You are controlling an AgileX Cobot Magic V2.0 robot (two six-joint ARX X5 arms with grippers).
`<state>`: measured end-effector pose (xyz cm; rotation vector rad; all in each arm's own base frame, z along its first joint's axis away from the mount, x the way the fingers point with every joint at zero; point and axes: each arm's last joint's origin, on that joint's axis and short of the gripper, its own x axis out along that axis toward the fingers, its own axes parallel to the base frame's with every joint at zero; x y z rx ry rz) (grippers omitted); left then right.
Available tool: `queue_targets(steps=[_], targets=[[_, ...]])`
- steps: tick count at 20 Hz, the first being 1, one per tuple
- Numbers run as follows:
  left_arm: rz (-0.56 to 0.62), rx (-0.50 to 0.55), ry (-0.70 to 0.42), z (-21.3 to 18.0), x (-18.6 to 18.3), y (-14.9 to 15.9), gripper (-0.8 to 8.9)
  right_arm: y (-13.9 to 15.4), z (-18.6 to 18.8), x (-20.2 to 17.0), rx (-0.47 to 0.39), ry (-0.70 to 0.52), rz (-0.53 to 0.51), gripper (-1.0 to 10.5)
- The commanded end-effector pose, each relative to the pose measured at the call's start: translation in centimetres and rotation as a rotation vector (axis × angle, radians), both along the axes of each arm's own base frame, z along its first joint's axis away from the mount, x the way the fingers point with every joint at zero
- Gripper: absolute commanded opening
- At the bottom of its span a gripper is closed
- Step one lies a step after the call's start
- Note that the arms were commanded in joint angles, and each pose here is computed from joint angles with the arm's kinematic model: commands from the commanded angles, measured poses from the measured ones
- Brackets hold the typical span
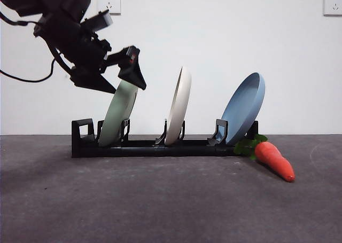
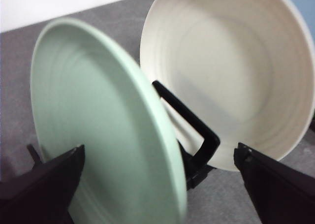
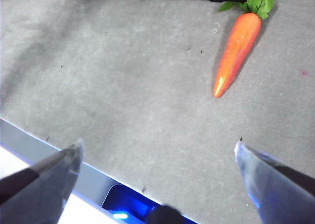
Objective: Take the green plate from the plate rack,put the plate on the table,take the carrot from the table,put the carrot in the plate
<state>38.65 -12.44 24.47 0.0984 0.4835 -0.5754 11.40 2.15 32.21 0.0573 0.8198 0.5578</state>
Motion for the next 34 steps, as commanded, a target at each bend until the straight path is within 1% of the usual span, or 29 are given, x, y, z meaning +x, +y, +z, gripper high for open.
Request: queue_targets(steps=[1, 2, 3, 4, 5, 7, 10, 12, 17, 19, 21, 25, 27, 29, 30, 32, 34], targets=[[-0.004, 0.014, -0.015, -0.3, 0.2, -0.5, 5.41, 0.0, 0.1, 0.0, 0.0, -0.004, -0.001, 6.0], [-0.004, 0.015, -0.014, -0.3, 0.2, -0.5, 4.5, 0.0, 0.1, 0.0, 0.0, -0.003, -0.001, 6.0], [-0.006, 0.015, -0.014, -0.3, 0.1, -0.6, 2.87, 0.0, 0.1, 0.1, 0.0, -0.003, -0.001, 6.0], [-0.01, 0.014, -0.011, -0.3, 0.1, -0.6, 1.65, 0.0, 0.1, 0.1, 0.0, -0.003, -0.001, 6.0], [-0.018, 0.01, -0.004, -0.4, 0.1, -0.6, 0.64, 0.0, 0.1, 0.1, 0.0, -0.003, -0.002, 6.0], [-0.017, 0.015, 0.012, -0.5, 0.0, -0.6, -0.09, 0.0, 0.1, 0.1, 0.001, -0.002, -0.001, 6.0], [-0.02, 0.016, 0.024, -0.6, -0.1, -0.6, -0.08, 0.0, 0.1, 0.0, 0.0, -0.002, -0.001, 6.0], [-0.042, 0.003, 0.026, -0.6, -0.1, -0.6, -0.08, 0.0, 0.1, 0.0, 0.001, -0.001, -0.001, 6.0], [-0.036, -0.009, 0.019, -0.1, -0.2, -0.6, -0.08, 0.0, 0.1, 0.0, 0.0, -0.002, -0.001, 6.0], [-0.025, -0.034, 0.014, 0.6, -0.5, -0.5, -0.08, 0.0, 0.1, 0.0, 0.0, -0.001, -0.001, 6.0], [-0.014, -0.061, -0.005, 1.9, -0.9, -0.4, -0.08, 0.0, 0.1, 0.0, 0.0, -0.001, -0.001, 6.0], [-0.016, -0.09, -0.095, 5.5, -2.6, 0.2, -0.08, 0.0, 0.1, 0.0, 0.0, -0.002, -0.001, 6.0], [-0.018, -0.101, -0.132, 7.5, -3.9, 0.6, -0.08, 0.0, 0.1, 0.0, 0.0, -0.002, -0.001, 6.0], [-0.029, -0.103, -0.146, 9.7, -6.1, 0.9, -0.08, 0.0, 0.1, 0.0, 0.0, -0.002, -0.001, 6.0], [-0.047, -0.093, -0.149, 10.6, -7.3, 0.9, -0.08, 0.0, 0.1, 0.0, 0.0, -0.002, -0.001, 6.0], [-0.11, -0.019, -0.167, 12.3, -10.4, 0.7, -0.06, 0.0, 0.1, 0.0, 0.0, -0.002, -0.001, 6.0], [-0.147, 0.126, -0.181, 13.3, -13.6, 0.1, -0.05, 0.0, 0.1, 0.0, 0.001, -0.002, -0.001, 6.0]])
